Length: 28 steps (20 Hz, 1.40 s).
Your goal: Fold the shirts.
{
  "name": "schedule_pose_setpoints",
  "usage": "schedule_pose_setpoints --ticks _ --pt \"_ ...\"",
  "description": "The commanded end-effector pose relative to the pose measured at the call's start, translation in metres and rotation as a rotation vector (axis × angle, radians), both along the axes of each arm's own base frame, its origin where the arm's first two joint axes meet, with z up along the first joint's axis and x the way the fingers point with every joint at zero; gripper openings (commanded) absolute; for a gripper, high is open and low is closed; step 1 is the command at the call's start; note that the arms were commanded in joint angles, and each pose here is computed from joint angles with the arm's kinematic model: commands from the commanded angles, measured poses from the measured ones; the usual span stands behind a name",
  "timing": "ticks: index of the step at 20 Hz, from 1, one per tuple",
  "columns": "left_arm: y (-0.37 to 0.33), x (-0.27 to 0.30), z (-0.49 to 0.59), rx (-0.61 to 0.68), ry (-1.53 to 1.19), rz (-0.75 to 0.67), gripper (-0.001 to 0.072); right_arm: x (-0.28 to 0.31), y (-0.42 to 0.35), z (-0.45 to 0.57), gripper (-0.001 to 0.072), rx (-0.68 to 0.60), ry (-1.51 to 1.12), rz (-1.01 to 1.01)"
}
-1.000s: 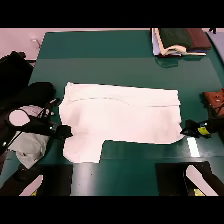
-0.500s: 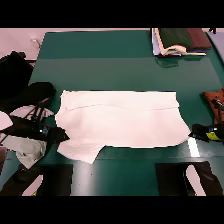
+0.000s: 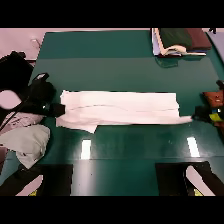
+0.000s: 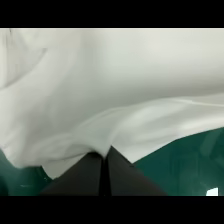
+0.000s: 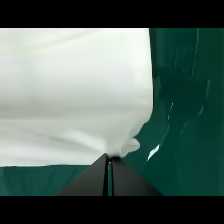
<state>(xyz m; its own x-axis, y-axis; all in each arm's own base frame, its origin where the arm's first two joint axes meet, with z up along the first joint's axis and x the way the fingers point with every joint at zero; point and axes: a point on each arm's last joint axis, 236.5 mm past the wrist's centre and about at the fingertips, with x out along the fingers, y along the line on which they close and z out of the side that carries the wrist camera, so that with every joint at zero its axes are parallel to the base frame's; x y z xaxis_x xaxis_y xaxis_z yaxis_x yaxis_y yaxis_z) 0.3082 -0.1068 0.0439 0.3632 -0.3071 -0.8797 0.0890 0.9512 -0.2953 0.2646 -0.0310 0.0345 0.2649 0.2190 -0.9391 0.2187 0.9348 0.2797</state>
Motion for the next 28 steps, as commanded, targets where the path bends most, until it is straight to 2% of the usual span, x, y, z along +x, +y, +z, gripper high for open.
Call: schedule_pose_setpoints --ticks 1,7,8,9,10,11,13,14,16,18,19,20,25,28 --pt "0.013 0.062 -0.019 0.027 -0.04 0.063 0.0022 0.069 0.013 0.004 0.0017 0.0 -0.053 0.04" --pt "0.039 0.132 -0.037 0.02 -0.066 0.152 0.0024 0.139 0.025 -0.02 0.0019 0.022 -0.008 0.088" --pt "0.038 0.139 -0.037 0.022 -0.074 0.142 0.0059 0.147 0.025 -0.022 0.0038 0.03 -0.007 0.088" --pt "0.038 0.145 -0.034 0.019 -0.083 0.144 0.0396 0.155 0.026 -0.022 0.0222 0.047 -0.013 0.083" --pt "0.037 0.15 -0.029 0.013 -0.099 0.146 0.0606 0.159 0.02 -0.022 0.0359 0.046 -0.016 0.072" --pt "0.035 0.153 -0.021 0.006 -0.112 0.145 0.0611 0.159 0.013 -0.021 0.0393 0.044 -0.016 0.066" --pt "0.033 0.153 -0.01 0.004 -0.104 0.13 0.0607 0.151 -0.001 -0.028 0.0393 0.038 0.0 0.083" --pt "0.031 0.151 -0.008 0.001 -0.1 0.122 0.0455 0.14 -0.01 -0.035 0.0393 0.045 0.03 0.079" --pt "0.021 0.148 -0.006 -0.027 -0.095 0.084 0.0017 0.118 -0.031 -0.053 0.0393 0.071 0.091 0.036" --pt "0.001 0.147 -0.002 -0.098 -0.087 0.077 0.0023 0.1 -0.041 -0.07 0.0411 0.153 0.12 -0.026" --pt "-0.011 0.145 -0.001 -0.114 -0.087 0.06 0.0023 0.096 -0.039 -0.078 0.0486 0.233 0.119 -0.057" --pt "-0.025 0.144 -0.002 -0.117 -0.091 0.035 0.0023 0.092 -0.037 -0.086 0.0522 0.307 0.125 -0.091" --pt "-0.104 0.131 -0.029 -0.121 -0.072 -0.111 0.0023 0.096 0.009 -0.122 0.0521 0.599 0.149 -0.122" --pt "-0.152 0.129 -0.044 -0.143 -0.064 -0.18 0.0022 0.109 0.042 -0.128 0.049 0.623 0.128 -0.054"
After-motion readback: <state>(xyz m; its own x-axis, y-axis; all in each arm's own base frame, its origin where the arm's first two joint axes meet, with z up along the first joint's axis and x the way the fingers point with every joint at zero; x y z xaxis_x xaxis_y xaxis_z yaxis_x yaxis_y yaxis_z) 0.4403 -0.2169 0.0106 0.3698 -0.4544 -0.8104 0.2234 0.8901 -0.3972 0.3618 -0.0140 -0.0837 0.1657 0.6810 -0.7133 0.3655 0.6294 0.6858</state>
